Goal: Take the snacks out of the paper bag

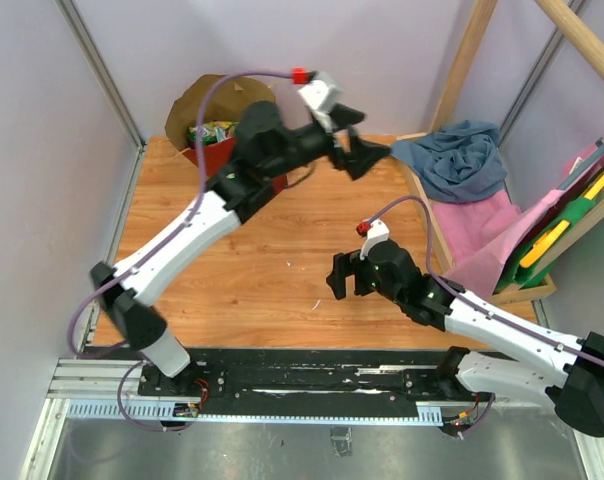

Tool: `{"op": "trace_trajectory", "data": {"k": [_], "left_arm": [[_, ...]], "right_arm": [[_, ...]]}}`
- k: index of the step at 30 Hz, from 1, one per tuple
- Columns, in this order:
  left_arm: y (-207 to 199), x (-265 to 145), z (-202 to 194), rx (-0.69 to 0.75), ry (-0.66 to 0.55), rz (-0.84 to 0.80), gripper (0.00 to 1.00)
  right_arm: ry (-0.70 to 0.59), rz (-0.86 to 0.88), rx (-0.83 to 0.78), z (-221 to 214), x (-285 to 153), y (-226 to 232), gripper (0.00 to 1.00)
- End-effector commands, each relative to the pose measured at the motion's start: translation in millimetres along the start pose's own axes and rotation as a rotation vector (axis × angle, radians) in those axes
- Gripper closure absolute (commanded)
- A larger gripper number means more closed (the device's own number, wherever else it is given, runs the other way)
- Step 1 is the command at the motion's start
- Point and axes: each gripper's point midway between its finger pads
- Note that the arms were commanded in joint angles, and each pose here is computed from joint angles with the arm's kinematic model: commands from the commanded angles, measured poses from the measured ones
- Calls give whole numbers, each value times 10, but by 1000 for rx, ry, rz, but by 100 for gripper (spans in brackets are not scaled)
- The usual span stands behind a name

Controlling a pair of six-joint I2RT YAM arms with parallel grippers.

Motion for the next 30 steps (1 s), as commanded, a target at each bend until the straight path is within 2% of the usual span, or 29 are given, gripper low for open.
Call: {"op": "trace_trajectory", "data": {"k": [1,7,11,18,23,26,29,30], "left_arm": [[-414,572,44,93,21,81,0],[-1200,1185,-105,131,14,17,0],[-1621,1320,-204,80,-42,-72,0],[-2146,1544,-738,127,-22,-151,0],[-2243,1516,-732,125,-47,-184,0],[-2281,1405,-596,135,-74,-207,0],[-2022,1263,-307,183,-108,-74,1],[-1922,1146,-84,185,-135,-39,0]], "right_arm": [[25,-55,-2,-166,30,-55,1],[59,-63,6,-379,70,-74,1],[79,-66,0,-503,83,-99,1],[97,-64,-10,-623,87,-123,1],[90,-75,-14,-653,45,-168,1],[62,-93,-22,-625,-20,-195,1],[-71,-133,-125,-394,-236,-139,1],[-116,-146,-167,-303,-328,-105,1]]}}
Point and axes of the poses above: each gripper's point midway between its finger pads, its own x axis out along the fingers, its own y axis along the line the jaws close on, z = x × y, and after that the axes turned 8 degrees about -x, right-handed
